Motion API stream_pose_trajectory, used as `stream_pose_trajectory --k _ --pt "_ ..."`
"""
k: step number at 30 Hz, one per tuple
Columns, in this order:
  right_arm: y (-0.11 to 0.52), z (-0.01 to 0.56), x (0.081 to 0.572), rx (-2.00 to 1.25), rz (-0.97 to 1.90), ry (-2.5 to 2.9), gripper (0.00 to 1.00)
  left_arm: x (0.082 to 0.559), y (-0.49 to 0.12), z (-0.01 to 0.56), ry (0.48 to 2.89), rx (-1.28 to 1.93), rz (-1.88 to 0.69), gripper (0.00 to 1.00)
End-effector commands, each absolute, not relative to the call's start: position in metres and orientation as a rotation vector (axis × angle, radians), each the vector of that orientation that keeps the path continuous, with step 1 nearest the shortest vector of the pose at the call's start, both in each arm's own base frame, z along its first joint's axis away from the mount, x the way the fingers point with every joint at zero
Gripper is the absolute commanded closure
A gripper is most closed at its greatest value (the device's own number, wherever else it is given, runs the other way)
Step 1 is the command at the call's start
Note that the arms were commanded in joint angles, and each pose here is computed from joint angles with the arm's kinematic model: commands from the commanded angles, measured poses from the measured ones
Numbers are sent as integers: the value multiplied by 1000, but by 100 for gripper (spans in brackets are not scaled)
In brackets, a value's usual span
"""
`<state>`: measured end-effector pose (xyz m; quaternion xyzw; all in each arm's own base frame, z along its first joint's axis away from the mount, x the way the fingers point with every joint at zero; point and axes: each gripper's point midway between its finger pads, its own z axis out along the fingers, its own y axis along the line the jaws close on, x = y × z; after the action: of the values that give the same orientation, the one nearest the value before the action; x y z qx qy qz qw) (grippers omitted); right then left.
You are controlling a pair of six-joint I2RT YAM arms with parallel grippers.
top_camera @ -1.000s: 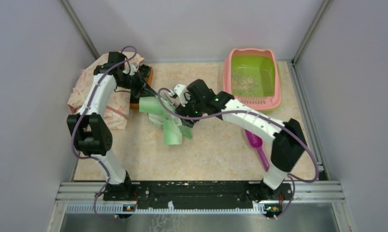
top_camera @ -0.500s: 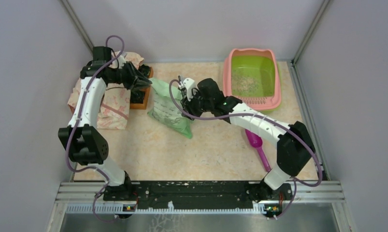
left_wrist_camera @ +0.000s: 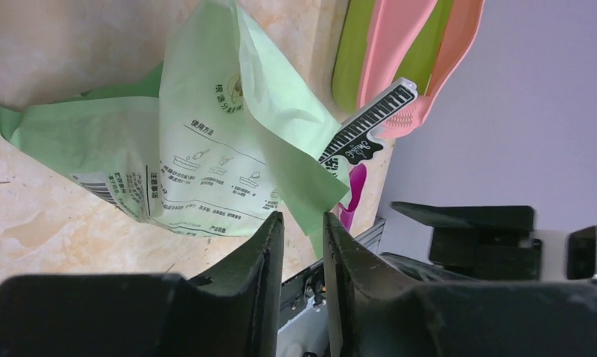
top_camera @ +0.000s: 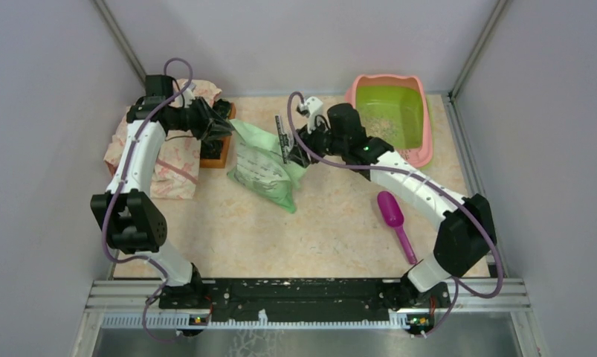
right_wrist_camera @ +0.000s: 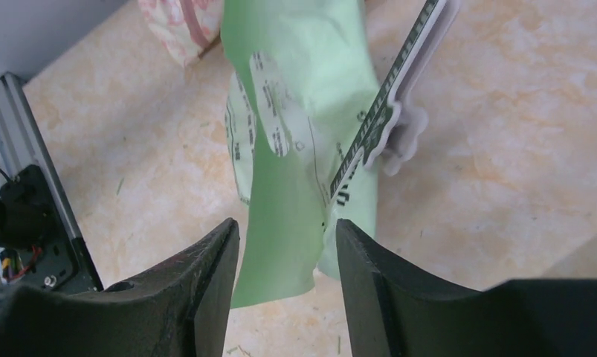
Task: Fill the litter box with clean litter
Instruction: Adjust the clamp at the cat litter bag.
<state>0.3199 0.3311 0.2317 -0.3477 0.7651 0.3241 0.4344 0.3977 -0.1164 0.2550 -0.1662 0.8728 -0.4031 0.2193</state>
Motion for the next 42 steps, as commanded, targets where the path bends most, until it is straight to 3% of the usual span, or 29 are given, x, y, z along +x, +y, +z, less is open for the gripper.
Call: stream_pose_trajectory --k 1,3,4,5,6,8,11,12,13,14,17,21,28,39,40,42 --pt "345 312 318 -893 950 1732 55 405 -113 284 2318 -409 -1096 67" --pt "351 320 322 -921 955 1741 66 409 -105 286 2290 -436 -1072 74" --pt "352 323 325 -916 941 1735 67 410 -102 288 2272 -441 -1081 85" --pt "352 326 330 -903 916 1731 67 412 -100 287 2262 -453 -1093 91" --pt "349 327 339 -870 871 1741 66 414 -99 286 2258 -455 -1103 89" --pt "340 325 355 -806 814 1773 57 416 -101 282 2266 -458 -1125 65" --pt "338 322 367 -787 844 1809 54 421 -102 273 2267 -485 -1167 47" --pt "339 324 370 -793 846 1800 53 424 -102 270 2266 -503 -1181 34" --pt "342 326 370 -820 856 1784 52 427 -101 268 2270 -527 -1192 11" --pt "347 331 366 -871 887 1759 52 429 -100 266 2274 -549 -1206 2" --pt "364 347 357 -1024 943 1692 56 433 -97 259 2290 -631 -1248 1" --pt "383 340 362 -1117 795 1703 56 436 -99 257 2284 -714 -1308 1" --pt "366 321 398 -897 649 1783 55 441 -108 252 2278 -732 -1393 1" --pt "319 296 415 -691 736 1898 54 445 -142 233 2324 -670 -1430 1" --pt "316 293 413 -681 755 1903 54 446 -143 231 2326 -665 -1428 3" --pt "312 291 406 -675 839 1892 54 448 -145 232 2308 -635 -1436 18"
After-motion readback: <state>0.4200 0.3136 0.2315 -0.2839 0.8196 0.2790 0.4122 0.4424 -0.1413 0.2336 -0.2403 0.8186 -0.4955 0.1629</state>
